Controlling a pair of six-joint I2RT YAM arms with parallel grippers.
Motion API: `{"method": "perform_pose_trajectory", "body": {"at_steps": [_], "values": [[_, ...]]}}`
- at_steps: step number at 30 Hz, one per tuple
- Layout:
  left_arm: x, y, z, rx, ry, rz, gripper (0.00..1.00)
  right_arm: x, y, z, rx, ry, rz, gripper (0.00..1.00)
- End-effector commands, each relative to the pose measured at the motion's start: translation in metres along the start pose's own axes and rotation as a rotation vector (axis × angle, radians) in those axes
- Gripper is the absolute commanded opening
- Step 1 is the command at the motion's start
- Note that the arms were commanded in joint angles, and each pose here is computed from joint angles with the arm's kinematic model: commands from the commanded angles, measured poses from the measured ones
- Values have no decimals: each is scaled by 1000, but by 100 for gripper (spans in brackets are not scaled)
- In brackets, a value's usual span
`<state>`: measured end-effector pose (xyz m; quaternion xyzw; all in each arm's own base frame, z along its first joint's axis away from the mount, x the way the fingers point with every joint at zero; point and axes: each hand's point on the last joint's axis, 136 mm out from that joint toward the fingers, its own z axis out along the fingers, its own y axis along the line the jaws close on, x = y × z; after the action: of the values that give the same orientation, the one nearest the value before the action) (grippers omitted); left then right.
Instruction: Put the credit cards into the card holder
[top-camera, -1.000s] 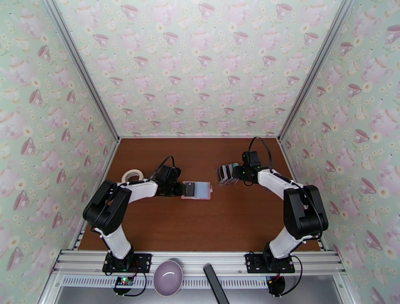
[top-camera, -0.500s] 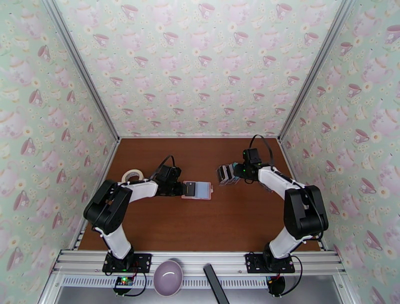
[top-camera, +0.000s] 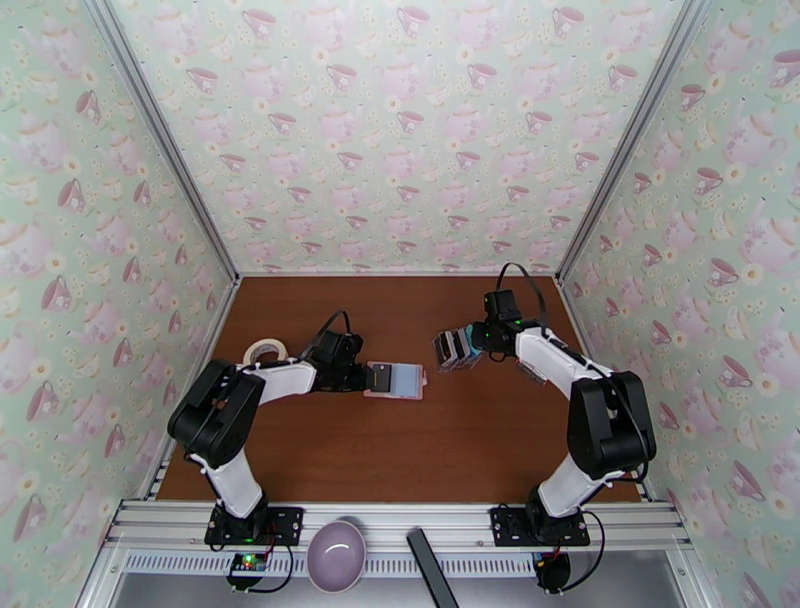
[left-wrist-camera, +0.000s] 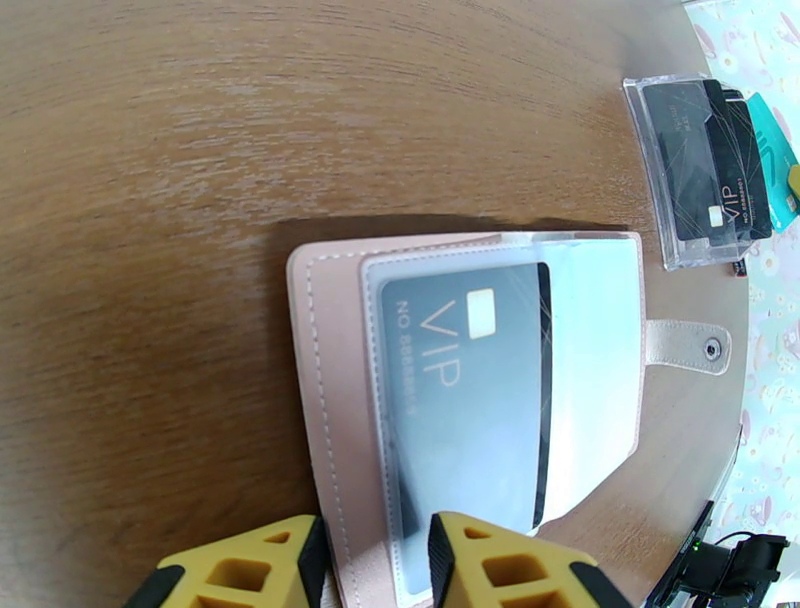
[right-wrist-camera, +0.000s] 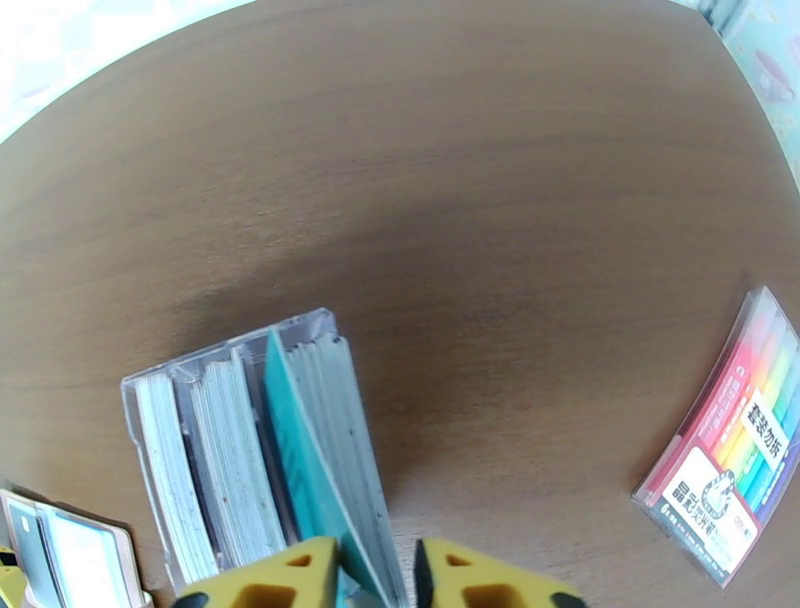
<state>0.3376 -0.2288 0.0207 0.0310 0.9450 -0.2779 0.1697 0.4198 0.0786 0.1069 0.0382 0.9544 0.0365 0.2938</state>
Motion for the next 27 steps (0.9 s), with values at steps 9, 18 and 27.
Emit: {"method": "perform_pose_trajectory", "body": {"at_steps": [9, 18, 27], "values": [[25, 7, 21, -8, 77, -14, 35, -13, 10, -23, -15, -38, -24, 12], [25, 5, 19, -2, 75, -14, 35, -20, 22, -45, -91, -77, 1, 6], [22, 2, 11, 4, 55, -19, 36, -24, 44, -82, -196, -153, 39, 6]]}}
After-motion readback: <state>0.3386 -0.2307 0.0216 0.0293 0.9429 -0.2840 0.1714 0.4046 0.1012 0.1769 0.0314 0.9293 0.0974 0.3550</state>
